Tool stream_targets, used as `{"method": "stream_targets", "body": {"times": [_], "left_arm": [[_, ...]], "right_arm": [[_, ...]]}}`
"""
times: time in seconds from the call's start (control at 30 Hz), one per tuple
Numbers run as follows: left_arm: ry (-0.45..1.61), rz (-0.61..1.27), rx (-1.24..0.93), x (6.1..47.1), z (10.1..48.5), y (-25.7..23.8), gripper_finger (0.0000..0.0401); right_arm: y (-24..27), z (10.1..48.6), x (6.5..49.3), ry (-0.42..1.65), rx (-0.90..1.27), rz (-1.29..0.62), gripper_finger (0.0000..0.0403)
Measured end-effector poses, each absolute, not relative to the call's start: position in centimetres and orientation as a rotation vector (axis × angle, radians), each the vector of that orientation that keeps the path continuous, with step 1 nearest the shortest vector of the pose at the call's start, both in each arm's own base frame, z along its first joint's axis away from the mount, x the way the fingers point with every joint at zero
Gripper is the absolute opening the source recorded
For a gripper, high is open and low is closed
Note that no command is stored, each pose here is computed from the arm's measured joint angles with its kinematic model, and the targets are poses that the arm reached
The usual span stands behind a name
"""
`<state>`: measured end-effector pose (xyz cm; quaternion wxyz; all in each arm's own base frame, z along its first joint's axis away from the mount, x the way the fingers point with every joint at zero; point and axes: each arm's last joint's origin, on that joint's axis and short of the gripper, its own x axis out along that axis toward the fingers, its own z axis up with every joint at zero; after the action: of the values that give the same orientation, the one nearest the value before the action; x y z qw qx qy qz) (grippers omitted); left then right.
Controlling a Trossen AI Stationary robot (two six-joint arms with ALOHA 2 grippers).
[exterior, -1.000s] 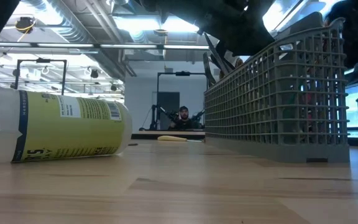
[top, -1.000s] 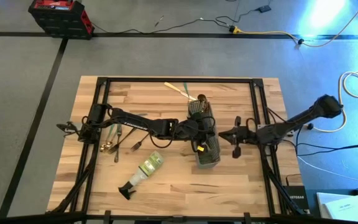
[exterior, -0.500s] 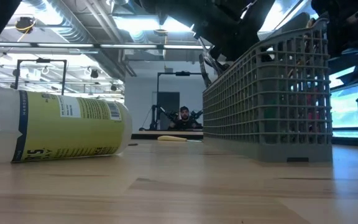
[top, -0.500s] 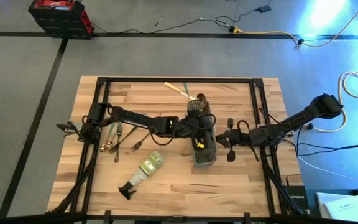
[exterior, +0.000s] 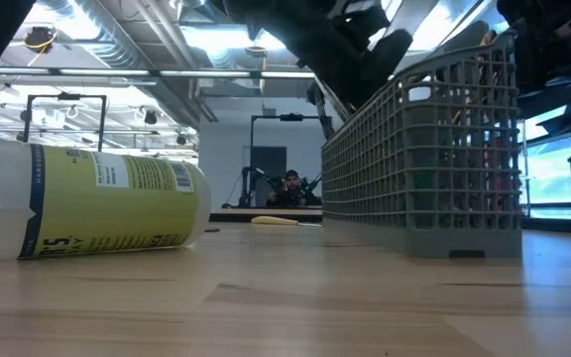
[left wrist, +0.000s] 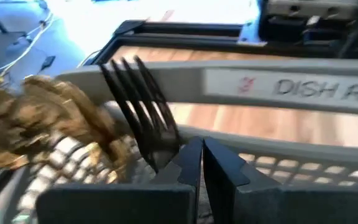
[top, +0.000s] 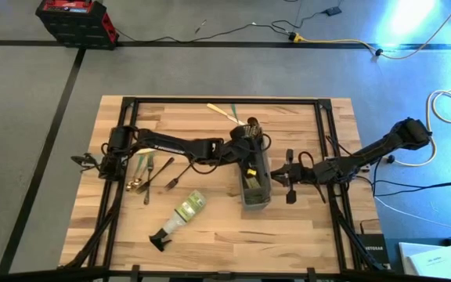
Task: Sort silverware
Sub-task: Put the fork into the silverware basket, then put the table knife into the silverware basket
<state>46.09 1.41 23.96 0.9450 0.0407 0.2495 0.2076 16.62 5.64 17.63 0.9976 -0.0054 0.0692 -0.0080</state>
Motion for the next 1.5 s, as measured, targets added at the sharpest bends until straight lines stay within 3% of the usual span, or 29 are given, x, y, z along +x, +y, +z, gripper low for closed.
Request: {"method": "stream_targets", "body": {"times": [1.03, 1.5], "left_arm": [[0.531, 0.419, 0.085, 45.7, 24.2, 0.7, 0.0], [0.535, 0.445, 0.214, 41.6, 30.6, -0.7, 0.0]], "right_arm": [[5.8, 18.6, 16.9, 0.086, -0.015, -0.003, 0.0], [5.3, 17.9, 16.8, 0.163, -0.068, -0.181, 0.0]]}}
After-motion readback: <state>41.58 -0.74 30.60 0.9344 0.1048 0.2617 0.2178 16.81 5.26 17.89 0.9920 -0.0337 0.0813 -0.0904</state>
